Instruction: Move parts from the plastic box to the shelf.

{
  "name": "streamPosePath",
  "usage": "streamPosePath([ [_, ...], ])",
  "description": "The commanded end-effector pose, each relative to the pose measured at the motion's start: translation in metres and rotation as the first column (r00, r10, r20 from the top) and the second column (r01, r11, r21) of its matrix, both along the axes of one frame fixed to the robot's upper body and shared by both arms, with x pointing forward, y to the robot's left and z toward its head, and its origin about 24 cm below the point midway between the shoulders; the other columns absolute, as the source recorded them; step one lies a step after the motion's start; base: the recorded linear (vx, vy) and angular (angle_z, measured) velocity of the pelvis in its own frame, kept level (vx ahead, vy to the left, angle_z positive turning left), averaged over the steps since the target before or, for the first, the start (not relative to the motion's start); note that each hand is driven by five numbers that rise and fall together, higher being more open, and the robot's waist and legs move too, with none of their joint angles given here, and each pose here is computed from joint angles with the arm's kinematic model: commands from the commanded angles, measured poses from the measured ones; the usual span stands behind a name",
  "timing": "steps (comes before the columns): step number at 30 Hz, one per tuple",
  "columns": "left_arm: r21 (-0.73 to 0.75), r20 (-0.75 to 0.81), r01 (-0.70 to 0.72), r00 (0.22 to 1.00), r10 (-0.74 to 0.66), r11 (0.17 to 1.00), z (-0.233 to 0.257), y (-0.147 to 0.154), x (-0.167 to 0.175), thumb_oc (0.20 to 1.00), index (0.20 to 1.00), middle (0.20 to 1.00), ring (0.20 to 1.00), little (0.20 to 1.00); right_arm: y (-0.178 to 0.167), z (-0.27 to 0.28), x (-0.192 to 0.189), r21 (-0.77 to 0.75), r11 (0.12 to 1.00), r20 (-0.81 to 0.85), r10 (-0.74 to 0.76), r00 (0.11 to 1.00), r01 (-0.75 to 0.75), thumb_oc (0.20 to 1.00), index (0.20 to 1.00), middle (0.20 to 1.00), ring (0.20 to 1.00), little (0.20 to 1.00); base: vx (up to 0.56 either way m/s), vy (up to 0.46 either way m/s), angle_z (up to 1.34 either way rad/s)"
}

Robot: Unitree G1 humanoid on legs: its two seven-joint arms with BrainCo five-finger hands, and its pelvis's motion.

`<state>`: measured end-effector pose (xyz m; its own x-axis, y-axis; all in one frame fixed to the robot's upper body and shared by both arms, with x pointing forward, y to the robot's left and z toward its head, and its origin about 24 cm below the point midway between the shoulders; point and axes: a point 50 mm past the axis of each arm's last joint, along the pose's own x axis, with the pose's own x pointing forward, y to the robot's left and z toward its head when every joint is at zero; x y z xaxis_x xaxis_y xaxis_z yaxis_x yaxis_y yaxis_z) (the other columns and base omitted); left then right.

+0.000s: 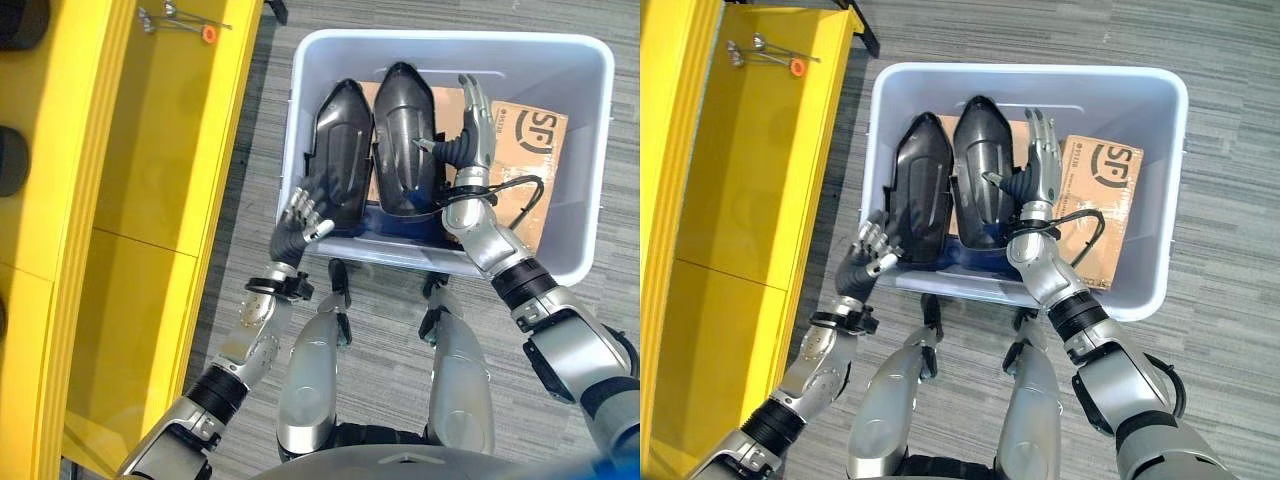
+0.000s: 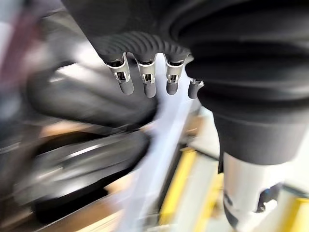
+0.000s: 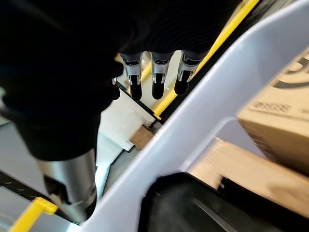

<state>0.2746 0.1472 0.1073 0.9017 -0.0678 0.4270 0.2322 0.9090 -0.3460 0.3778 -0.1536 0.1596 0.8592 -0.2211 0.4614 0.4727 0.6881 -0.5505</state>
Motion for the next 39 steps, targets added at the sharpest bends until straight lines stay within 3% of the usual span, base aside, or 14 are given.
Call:
streamPosePath([
  [1,-0.048,0.227,-0.105,0.967,0.114,0.993,0.043,0.006,-0.016,1.000,1.000,1.000,1.000,1.000,0.009,0.021,0.003,0.071,0.996,0.065,0.051,0.997,-0.056,1.000,1.000,1.000,1.000,1.000,0.00,-0.132,0.21],
  [7,-0.077,0.440,-0.232,0.865,0.242,0.970,0.084,0.021,-0.033,1.000,1.000,1.000,1.000,1.000,0.000,0.006,0.009,0.136,0.991,-0.027,0.019,0.999,-0.016,1.000,1.000,1.000,1.000,1.000,0.00,-0.085,0.19],
  [14,-0.127,0.530,-0.276,0.793,0.300,0.953,0.104,0.029,-0.043,1.000,1.000,1.000,1.000,1.000,-0.006,-0.009,0.011,0.199,0.976,-0.078,-0.076,0.994,0.091,1.000,1.000,1.000,1.000,1.000,0.00,-0.057,0.12],
  [21,-0.107,0.517,-0.259,0.810,0.276,0.960,0.103,0.018,-0.039,1.000,1.000,1.000,1.000,1.000,-0.021,-0.014,0.007,0.218,0.945,-0.025,-0.245,0.969,0.244,1.000,1.000,1.000,1.000,1.000,-0.01,0.012,0.03],
  [26,-0.102,0.510,-0.254,0.817,0.270,0.962,0.102,0.011,-0.036,1.000,1.000,1.000,1.000,1.000,-0.017,0.001,0.000,0.176,0.958,0.156,-0.256,0.954,0.228,1.000,1.000,1.000,1.000,1.000,-0.02,0.045,-0.01],
  [30,-0.105,0.504,-0.257,0.819,0.274,0.961,0.100,0.009,-0.035,1.000,1.000,1.000,1.000,1.000,-0.014,0.007,-0.004,0.162,0.965,0.202,-0.236,0.951,0.205,1.000,1.000,1.000,1.000,1.000,-0.01,0.047,-0.06],
  [34,-0.109,0.499,-0.257,0.821,0.276,0.960,0.099,0.007,-0.033,1.000,1.000,1.000,1.000,1.000,-0.014,-0.001,-0.005,0.179,0.965,0.143,-0.217,0.966,0.191,1.000,1.000,1.000,1.000,1.000,-0.01,0.019,0.00],
  [39,-0.102,0.488,-0.242,0.833,0.261,0.965,0.096,0.008,-0.029,1.000,1.000,1.000,1.000,1.000,-0.015,-0.028,-0.001,0.265,0.950,-0.062,-0.155,0.986,0.166,1.000,1.000,1.000,1.000,1.000,0.00,0.000,0.00],
])
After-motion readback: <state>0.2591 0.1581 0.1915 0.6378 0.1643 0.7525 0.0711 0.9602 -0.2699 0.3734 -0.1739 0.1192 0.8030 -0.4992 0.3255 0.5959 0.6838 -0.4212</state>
